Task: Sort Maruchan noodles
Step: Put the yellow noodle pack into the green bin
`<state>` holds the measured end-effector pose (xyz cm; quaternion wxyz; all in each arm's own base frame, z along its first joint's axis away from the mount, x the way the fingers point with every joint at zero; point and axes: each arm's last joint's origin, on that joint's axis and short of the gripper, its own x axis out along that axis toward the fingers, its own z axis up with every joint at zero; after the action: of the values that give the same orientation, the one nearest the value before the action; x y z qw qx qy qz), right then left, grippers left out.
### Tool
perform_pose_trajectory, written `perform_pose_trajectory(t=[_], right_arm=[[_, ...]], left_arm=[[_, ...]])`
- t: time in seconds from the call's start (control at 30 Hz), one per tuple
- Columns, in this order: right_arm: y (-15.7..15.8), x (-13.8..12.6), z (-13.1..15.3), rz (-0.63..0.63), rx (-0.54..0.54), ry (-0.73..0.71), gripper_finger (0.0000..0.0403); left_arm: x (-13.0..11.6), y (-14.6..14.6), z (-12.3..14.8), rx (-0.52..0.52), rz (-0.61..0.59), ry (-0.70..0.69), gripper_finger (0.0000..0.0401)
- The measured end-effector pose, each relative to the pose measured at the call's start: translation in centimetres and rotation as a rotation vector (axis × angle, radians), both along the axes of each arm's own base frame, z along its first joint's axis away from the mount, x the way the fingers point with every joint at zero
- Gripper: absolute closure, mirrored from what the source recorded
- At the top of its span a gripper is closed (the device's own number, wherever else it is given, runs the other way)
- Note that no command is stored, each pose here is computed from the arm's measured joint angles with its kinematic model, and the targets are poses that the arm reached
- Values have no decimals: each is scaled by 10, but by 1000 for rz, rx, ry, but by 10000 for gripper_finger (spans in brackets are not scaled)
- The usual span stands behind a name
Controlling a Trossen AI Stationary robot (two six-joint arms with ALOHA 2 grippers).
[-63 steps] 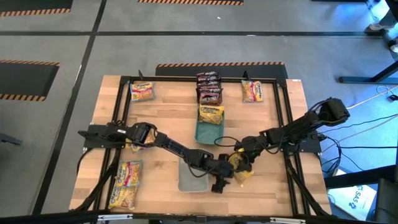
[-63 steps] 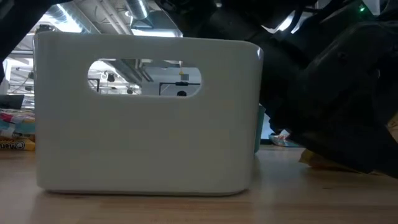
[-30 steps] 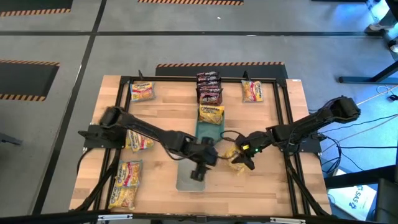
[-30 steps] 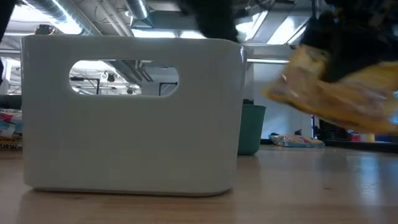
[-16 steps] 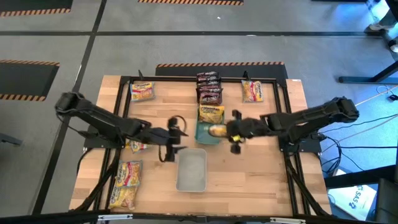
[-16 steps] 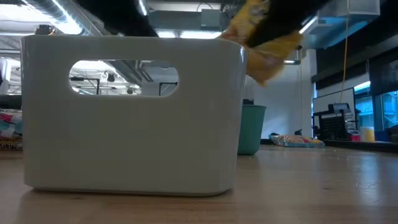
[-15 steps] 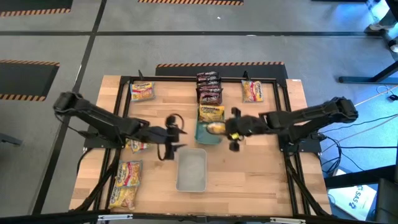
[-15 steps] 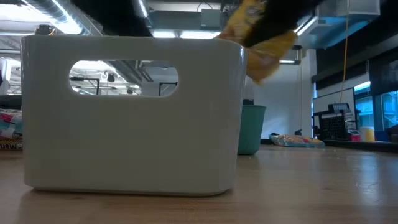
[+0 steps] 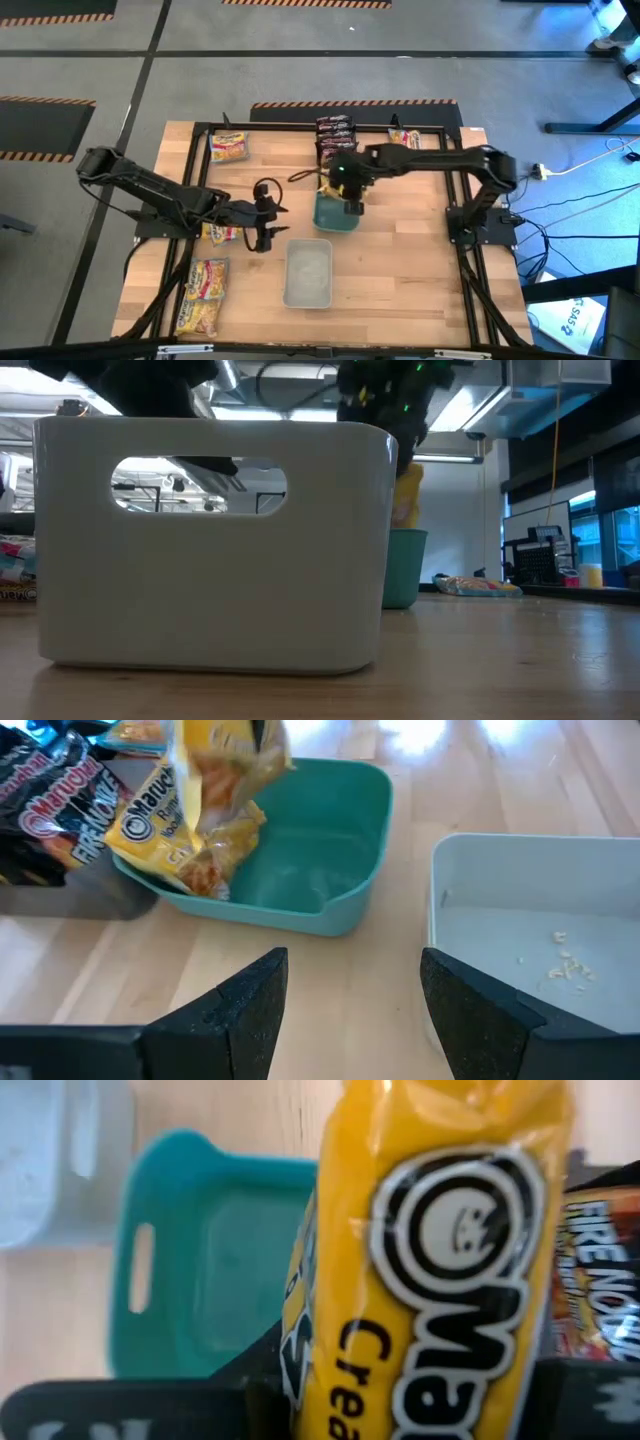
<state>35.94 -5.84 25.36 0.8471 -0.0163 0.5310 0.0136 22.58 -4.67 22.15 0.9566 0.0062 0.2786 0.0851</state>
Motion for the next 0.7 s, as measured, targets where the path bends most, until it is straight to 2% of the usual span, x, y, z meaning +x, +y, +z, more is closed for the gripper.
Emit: perform_pose_trajectory(t=[0.17,0.43,0.7], right_arm=[[-12,8,-26,30,49,73,292],[-11,16,-52,66,82,141,291],[-14,23,-71,62,46,179,260]], left_arm=[[0,-1,0,-38,-17,-2,177],[0,-1,0,-48,-28,-1,177],[0,-1,0,-51,-25,-2,177]])
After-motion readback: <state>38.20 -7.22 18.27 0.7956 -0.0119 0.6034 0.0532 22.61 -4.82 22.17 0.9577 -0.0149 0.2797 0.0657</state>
